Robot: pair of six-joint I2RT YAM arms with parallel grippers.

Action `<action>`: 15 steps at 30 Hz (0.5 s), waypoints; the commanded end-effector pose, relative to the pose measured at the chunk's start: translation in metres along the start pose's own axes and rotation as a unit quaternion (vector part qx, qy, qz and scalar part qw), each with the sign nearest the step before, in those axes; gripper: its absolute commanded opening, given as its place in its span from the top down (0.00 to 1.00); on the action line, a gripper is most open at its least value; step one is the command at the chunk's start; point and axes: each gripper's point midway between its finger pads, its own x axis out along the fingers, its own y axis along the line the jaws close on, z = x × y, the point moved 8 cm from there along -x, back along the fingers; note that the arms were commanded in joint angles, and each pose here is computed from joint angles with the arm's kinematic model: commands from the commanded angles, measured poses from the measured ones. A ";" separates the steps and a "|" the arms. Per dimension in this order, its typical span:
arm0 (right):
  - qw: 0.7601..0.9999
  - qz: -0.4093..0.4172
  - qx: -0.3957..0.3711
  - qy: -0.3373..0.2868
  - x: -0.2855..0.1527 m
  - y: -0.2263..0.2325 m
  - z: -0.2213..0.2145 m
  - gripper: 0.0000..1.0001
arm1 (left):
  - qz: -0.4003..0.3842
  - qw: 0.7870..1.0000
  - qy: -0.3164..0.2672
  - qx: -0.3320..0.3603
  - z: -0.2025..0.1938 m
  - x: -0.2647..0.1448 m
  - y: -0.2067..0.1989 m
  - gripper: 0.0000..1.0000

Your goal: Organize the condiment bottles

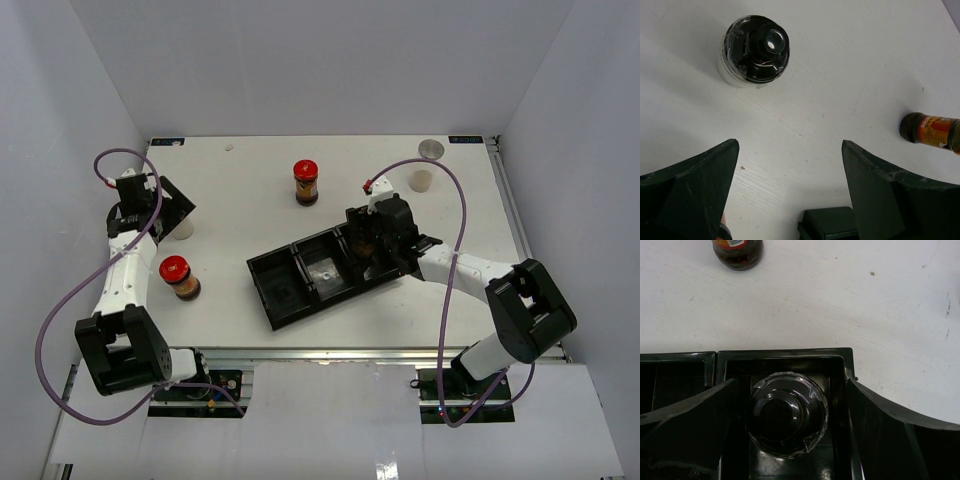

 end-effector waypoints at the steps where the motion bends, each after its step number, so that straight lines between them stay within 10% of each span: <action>1: 0.999 -0.009 0.002 -0.044 -0.003 0.000 0.019 0.03 | -0.002 1.000 -0.018 0.008 0.012 0.003 -0.001 0.04; 15: 0.992 -0.022 0.009 -0.127 -0.070 -0.010 0.077 0.10 | 0.060 0.998 -0.013 0.022 0.036 0.041 0.014 0.04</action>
